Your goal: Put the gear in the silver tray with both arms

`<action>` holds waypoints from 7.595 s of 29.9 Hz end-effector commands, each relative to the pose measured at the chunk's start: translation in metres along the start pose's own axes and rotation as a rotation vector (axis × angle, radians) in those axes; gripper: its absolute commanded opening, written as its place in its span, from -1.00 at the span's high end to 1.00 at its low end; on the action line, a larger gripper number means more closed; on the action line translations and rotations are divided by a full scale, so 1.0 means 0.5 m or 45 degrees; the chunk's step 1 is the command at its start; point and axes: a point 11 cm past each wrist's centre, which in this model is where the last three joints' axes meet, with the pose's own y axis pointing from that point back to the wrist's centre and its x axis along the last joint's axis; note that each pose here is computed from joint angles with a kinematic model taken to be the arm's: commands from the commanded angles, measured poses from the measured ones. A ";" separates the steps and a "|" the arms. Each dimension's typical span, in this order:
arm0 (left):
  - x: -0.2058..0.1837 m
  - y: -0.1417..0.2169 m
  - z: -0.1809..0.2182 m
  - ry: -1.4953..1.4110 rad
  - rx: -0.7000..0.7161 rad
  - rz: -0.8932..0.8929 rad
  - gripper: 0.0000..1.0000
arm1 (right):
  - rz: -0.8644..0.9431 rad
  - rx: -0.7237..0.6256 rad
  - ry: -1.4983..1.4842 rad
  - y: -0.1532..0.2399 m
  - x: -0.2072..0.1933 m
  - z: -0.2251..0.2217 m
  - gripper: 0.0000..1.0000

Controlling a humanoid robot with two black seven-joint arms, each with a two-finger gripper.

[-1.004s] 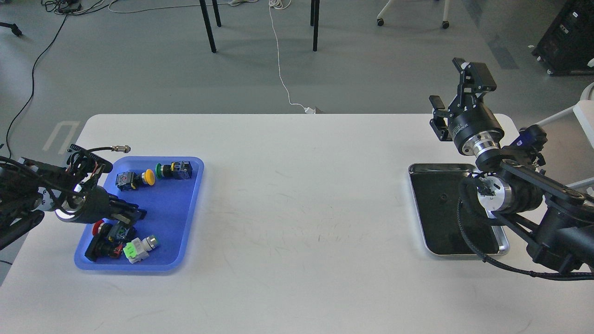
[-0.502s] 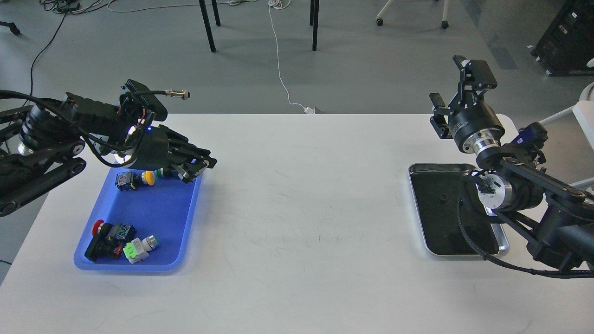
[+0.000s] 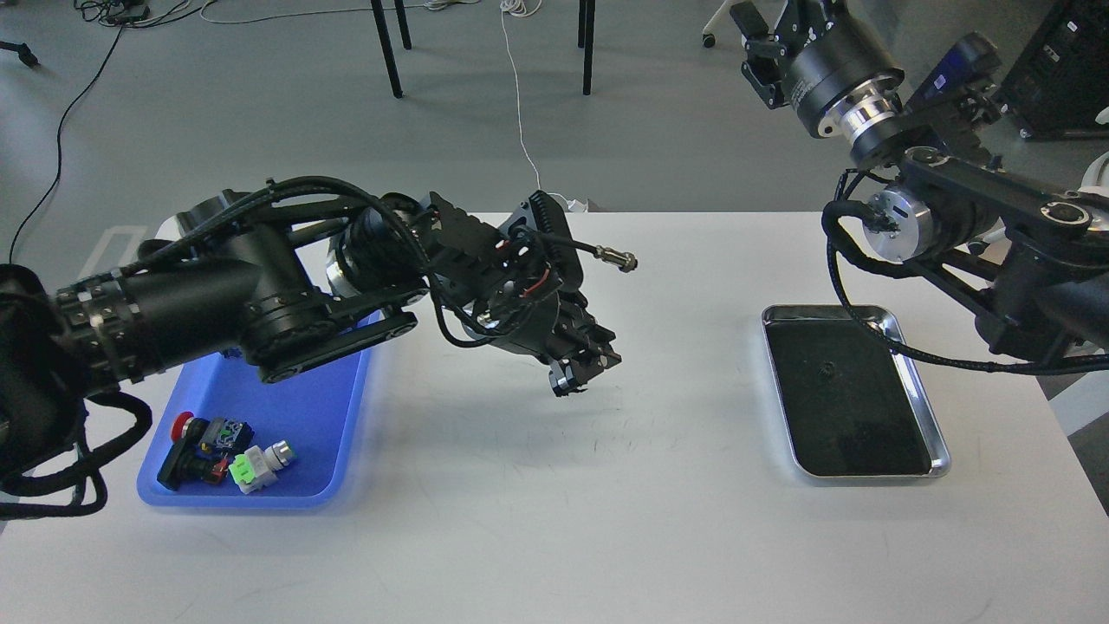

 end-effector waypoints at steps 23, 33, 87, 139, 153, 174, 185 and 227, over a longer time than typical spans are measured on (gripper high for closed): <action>-0.076 -0.084 -0.022 0.039 0.061 -0.254 0.69 | -0.010 -0.071 0.006 0.020 -0.009 0.049 -0.97; -0.095 -0.096 -0.006 0.047 0.033 -0.271 0.69 | -0.001 -0.080 0.011 0.025 -0.001 0.054 -0.97; -0.160 0.168 -0.063 1.642 -0.417 1.168 -0.95 | -0.323 -0.458 0.440 0.312 0.148 0.204 -0.97; -0.300 0.309 -0.086 2.053 -0.478 1.875 -0.96 | -2.032 -0.095 1.842 0.259 -0.282 0.395 -0.96; -0.298 0.307 -0.084 2.056 -0.487 1.871 -0.96 | -2.020 -0.082 1.818 0.279 -0.291 0.423 -0.73; -0.296 0.307 -0.085 2.052 -0.490 1.873 -0.96 | -1.999 -0.086 1.834 0.275 -0.287 0.432 0.18; -0.296 0.307 -0.085 2.052 -0.490 1.873 -0.96 | -1.998 -0.104 1.834 0.279 -0.278 0.435 0.53; -0.270 0.289 -0.081 2.055 -0.554 1.876 -0.96 | -1.574 -0.748 1.784 0.540 0.213 0.303 0.57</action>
